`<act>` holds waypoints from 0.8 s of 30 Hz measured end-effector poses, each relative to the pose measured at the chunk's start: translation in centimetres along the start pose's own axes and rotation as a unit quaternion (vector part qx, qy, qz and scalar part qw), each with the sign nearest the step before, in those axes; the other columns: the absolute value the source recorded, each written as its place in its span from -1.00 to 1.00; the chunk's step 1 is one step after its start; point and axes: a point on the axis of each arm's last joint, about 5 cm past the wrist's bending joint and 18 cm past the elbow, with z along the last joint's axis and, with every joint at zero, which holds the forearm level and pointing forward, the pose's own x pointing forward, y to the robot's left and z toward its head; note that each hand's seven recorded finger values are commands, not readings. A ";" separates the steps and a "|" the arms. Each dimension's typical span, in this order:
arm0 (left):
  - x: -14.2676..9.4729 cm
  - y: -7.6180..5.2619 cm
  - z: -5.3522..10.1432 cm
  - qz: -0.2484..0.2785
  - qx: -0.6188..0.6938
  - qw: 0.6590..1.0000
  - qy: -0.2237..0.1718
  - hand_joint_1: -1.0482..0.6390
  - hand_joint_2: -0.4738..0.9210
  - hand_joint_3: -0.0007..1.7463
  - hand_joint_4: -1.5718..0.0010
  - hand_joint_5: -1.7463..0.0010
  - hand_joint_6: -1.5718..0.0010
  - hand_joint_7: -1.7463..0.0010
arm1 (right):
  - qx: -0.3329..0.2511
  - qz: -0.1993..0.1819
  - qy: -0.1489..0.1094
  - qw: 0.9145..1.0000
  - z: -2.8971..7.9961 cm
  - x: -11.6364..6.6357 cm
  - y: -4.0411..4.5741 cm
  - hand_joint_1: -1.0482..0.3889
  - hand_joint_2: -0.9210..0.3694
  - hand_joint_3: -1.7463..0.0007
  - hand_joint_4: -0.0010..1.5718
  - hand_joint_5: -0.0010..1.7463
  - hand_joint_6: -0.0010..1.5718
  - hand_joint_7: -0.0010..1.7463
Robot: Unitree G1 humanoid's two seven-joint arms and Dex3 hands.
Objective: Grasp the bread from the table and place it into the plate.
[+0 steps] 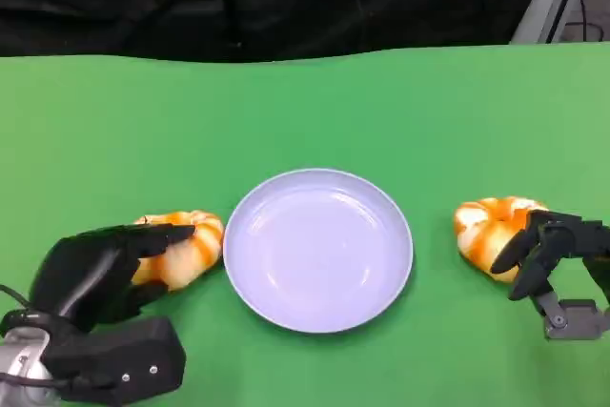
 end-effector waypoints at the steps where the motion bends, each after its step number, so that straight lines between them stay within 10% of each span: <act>1: 0.0 -0.1 0.0 0.007 -0.003 1.000 -0.001 0.21 1.00 -0.66 -0.03 0.01 -0.41 0.87 | 0.000 0.000 0.000 1.000 0.0 0.0 0.01 0.84 -0.34 -0.36 0.34 0.36 0.34 0.18; 4: 0.1 -0.2 -0.1 0.021 -0.007 1.000 -0.001 0.20 1.00 -0.65 0.13 -0.39 -0.47 0.80 | -0.001 0.000 0.000 1.000 0.0 0.0 0.01 0.85 -0.34 -0.38 0.33 0.37 0.34 0.19; 9: 0.1 -0.6 -0.2 0.038 -0.006 0.999 -0.002 0.18 1.00 -0.67 0.24 -0.70 0.00 -0.16 | -0.001 -0.001 0.000 1.000 0.0 0.0 0.01 0.83 -0.31 -0.39 0.33 0.37 0.34 0.19; 24: 0.1 -1.1 0.2 0.064 -0.014 0.998 -0.006 0.16 1.00 -0.69 0.41 -0.94 0.28 -0.54 | 0.000 -0.002 0.002 1.000 0.0 0.1 0.01 0.83 -0.30 -0.40 0.32 0.37 0.34 0.18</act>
